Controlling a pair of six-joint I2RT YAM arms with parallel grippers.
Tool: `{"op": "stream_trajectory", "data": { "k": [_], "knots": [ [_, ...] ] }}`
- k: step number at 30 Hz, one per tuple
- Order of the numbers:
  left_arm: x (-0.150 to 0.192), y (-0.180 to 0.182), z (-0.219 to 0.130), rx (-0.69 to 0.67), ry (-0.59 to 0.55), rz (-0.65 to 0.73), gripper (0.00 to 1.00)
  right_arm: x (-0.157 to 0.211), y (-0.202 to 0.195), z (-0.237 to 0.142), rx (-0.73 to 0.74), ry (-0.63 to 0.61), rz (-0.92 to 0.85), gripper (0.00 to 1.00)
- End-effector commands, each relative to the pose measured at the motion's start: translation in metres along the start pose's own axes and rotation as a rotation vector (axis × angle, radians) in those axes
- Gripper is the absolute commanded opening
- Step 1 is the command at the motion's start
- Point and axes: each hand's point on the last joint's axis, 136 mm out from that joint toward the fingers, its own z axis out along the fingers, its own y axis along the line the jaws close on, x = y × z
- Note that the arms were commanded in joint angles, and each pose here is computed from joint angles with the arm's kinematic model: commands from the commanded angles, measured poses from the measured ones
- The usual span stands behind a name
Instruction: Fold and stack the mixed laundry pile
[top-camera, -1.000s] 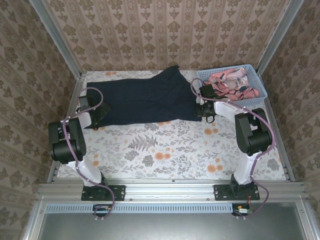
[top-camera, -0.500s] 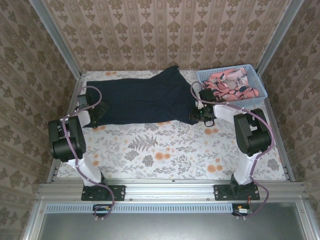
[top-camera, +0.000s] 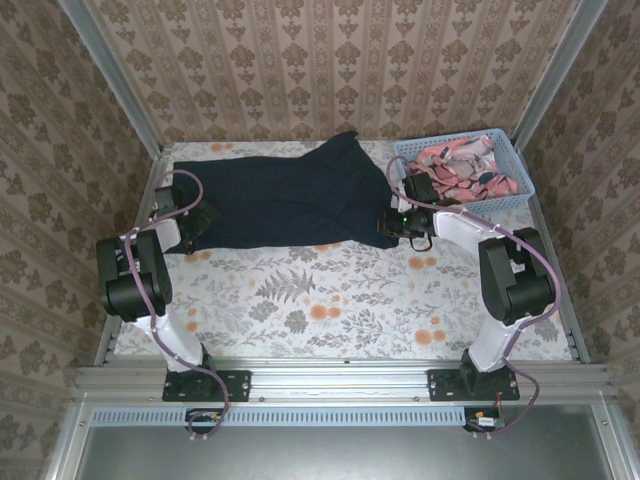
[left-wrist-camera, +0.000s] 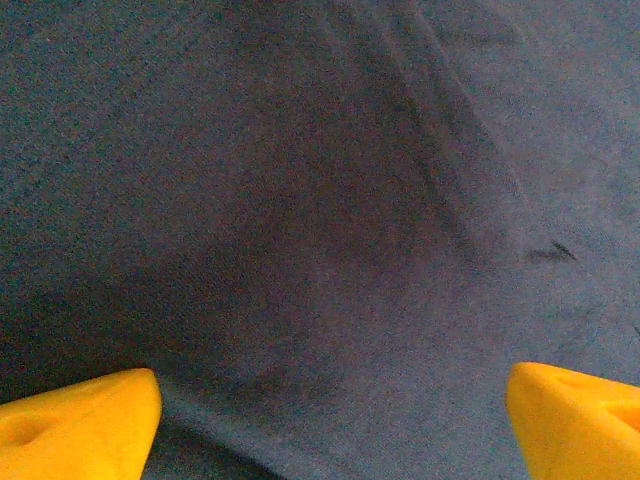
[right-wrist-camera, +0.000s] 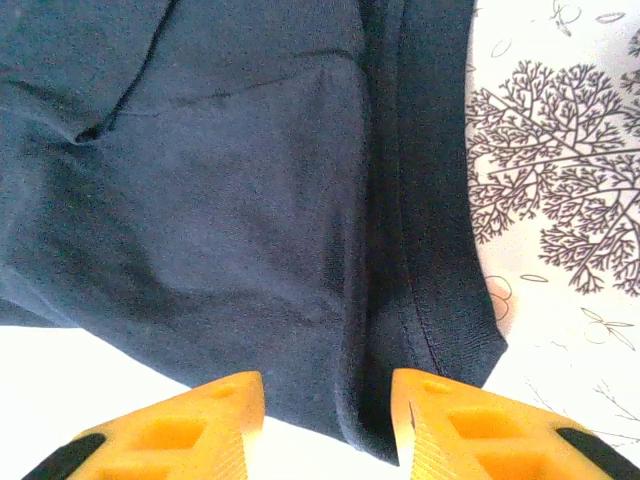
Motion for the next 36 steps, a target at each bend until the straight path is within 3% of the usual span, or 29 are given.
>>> {"op": "stream_trajectory", "data": {
  "k": [1,6,10,17,25,28,30,36],
  "knots": [
    [0.021,0.015,0.011,-0.034,0.094,-0.015,0.91,0.014,-0.001,0.018,-0.018,0.048,0.004,0.37],
    [0.024,0.018,0.013,-0.048,0.102,-0.013,0.91,0.019,-0.003,0.023,-0.017,0.065,0.015,0.23],
    [0.025,0.024,0.016,-0.067,0.114,-0.025,0.91,0.016,-0.027,0.011,0.096,0.048,0.030,0.00],
    [0.024,0.026,0.017,-0.072,0.123,-0.034,0.91,0.002,-0.063,-0.023,0.239,-0.005,0.032,0.00],
    [0.022,0.024,0.014,-0.067,0.132,-0.025,0.92,0.000,-0.067,-0.016,0.276,0.011,0.048,0.00],
    [0.021,0.010,0.006,-0.019,0.148,-0.018,1.00,0.004,-0.065,-0.020,0.297,0.028,0.022,0.24],
    [0.015,-0.005,-0.009,0.015,0.131,-0.003,1.00,0.002,-0.059,-0.031,0.306,0.008,0.005,0.38],
    [-0.007,-0.045,-0.068,-0.005,-0.028,0.166,1.00,-0.013,-0.020,-0.053,0.253,-0.074,-0.029,0.39]
  ]
}}
